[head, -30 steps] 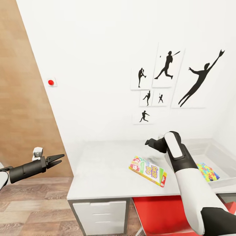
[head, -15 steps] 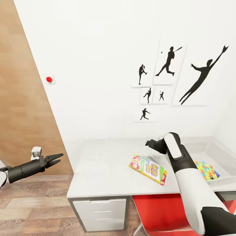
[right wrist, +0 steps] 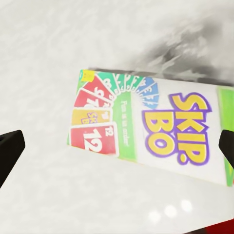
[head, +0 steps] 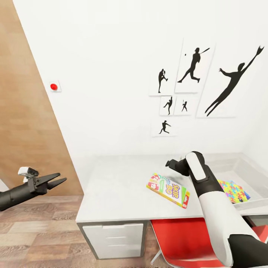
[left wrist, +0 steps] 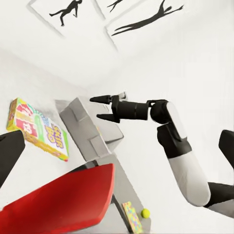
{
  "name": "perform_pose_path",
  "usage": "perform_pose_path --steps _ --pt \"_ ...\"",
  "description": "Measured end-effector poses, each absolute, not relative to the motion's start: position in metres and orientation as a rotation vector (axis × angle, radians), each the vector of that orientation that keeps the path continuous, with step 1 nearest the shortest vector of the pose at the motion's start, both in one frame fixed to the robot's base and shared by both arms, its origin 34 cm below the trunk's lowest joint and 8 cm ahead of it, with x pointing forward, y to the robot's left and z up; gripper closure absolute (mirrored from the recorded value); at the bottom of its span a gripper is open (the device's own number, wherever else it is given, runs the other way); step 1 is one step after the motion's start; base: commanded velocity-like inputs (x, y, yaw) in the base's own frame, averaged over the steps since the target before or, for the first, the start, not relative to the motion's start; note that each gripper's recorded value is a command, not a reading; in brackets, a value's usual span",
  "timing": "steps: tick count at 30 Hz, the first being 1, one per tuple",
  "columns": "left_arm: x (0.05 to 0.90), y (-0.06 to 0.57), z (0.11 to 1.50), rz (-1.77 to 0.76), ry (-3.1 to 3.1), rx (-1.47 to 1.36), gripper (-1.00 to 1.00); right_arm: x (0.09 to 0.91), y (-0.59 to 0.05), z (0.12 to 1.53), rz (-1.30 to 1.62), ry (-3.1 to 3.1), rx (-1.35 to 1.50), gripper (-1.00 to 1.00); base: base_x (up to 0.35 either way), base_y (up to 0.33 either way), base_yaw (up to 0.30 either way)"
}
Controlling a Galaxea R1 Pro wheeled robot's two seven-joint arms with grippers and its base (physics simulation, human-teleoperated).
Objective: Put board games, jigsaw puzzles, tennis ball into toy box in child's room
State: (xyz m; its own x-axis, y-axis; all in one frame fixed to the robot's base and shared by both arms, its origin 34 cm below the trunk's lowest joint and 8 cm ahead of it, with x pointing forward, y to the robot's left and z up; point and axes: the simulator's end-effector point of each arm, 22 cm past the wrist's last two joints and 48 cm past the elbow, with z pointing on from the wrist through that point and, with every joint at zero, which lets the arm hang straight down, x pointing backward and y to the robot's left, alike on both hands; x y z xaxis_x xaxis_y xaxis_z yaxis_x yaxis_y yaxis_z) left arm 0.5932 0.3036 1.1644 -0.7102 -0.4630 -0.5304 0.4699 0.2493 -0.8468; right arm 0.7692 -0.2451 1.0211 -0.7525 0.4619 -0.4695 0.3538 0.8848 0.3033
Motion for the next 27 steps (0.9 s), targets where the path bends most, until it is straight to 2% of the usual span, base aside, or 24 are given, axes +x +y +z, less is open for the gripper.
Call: perform_pose_path --steps 5,11,17,27 --pt "0.572 0.296 1.179 -1.679 1.688 0.107 -1.0 0.77 -0.246 1.016 0.261 2.509 0.591 -1.0 0.0 0.0 0.0" --pt "0.567 0.294 1.168 -1.669 1.727 0.139 -1.0 0.77 -0.246 1.01 0.258 2.517 0.595 -1.0 0.0 0.028 0.0" --pt "0.57 0.299 1.165 -1.653 1.735 0.131 -1.0 0.77 -0.246 1.004 0.256 2.525 0.598 -1.0 0.014 0.207 0.0" --pt "0.573 0.3 1.158 -1.653 1.745 0.115 -1.0 0.77 -0.247 0.993 0.253 2.539 0.604 -1.0 0.091 0.061 0.0"
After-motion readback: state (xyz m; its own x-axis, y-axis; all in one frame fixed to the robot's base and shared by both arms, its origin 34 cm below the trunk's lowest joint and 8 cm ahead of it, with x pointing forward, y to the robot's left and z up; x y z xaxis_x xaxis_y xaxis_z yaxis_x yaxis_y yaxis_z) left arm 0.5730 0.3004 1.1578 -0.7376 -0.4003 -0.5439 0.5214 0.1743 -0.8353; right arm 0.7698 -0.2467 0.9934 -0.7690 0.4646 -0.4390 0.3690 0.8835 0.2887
